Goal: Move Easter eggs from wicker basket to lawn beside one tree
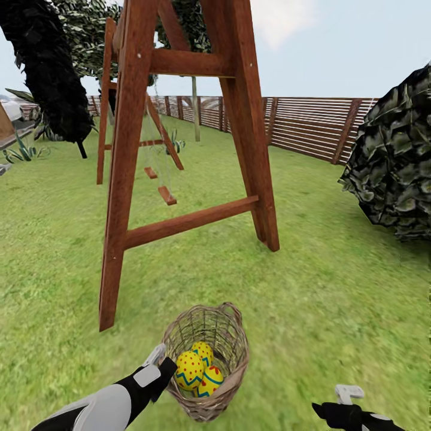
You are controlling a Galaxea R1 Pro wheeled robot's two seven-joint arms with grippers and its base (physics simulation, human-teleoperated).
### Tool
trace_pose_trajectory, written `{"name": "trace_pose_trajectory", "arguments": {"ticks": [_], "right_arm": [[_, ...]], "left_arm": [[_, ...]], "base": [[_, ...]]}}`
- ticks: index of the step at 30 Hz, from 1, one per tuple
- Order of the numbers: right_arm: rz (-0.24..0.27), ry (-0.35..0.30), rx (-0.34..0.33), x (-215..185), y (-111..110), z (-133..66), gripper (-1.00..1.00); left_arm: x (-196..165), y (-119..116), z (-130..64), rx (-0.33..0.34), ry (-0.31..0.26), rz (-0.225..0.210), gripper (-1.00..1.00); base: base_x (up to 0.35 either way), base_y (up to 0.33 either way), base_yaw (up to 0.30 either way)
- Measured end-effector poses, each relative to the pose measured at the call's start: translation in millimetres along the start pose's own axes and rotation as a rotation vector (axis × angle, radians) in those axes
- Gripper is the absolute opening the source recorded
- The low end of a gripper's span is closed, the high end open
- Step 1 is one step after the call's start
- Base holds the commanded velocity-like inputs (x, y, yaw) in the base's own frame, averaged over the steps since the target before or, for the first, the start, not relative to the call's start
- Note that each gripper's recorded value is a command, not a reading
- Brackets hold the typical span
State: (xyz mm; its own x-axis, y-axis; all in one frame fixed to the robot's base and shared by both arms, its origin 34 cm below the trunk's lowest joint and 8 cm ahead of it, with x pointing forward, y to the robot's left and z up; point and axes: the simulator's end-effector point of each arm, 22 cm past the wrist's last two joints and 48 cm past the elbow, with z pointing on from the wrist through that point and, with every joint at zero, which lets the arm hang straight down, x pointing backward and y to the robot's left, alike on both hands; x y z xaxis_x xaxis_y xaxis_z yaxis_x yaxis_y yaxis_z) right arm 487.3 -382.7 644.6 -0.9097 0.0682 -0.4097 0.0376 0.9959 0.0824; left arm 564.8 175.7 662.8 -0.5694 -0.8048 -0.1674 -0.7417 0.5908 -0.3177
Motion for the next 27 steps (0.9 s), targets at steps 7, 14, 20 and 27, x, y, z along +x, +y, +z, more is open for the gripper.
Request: {"name": "trace_pose_trajectory", "arguments": {"ticks": [7, 14, 20, 27], "right_arm": [[0.0, 0.0, -0.001, -0.4, 0.7, -6.8, 1.0], [0.0, -0.001, -0.001, -1.2, 1.0, -13.5, 1.0], [0.0, -0.004, 0.0, -2.2, 0.9, -19.4, 1.0], [0.0, -0.007, 0.0, -3.2, 1.0, -25.9, 1.0]], "left_arm": [[0.6, -0.1, -6.8, 0.0, 0.001, 0.001, -1.0], [0.8, -0.7, -13.6, 0.001, 0.0, 0.0, -1.0], [0.7, -1.3, -19.6, 0.003, -0.001, 0.0, -1.0], [0.4, -1.9, -26.3, 0.005, -0.003, 0.002, -1.0]], "base": [[0.303, -0.131, -0.099], [0.315, -0.12, -0.284], [0.324, -0.099, -0.288], [0.325, -0.099, -0.288]]}}
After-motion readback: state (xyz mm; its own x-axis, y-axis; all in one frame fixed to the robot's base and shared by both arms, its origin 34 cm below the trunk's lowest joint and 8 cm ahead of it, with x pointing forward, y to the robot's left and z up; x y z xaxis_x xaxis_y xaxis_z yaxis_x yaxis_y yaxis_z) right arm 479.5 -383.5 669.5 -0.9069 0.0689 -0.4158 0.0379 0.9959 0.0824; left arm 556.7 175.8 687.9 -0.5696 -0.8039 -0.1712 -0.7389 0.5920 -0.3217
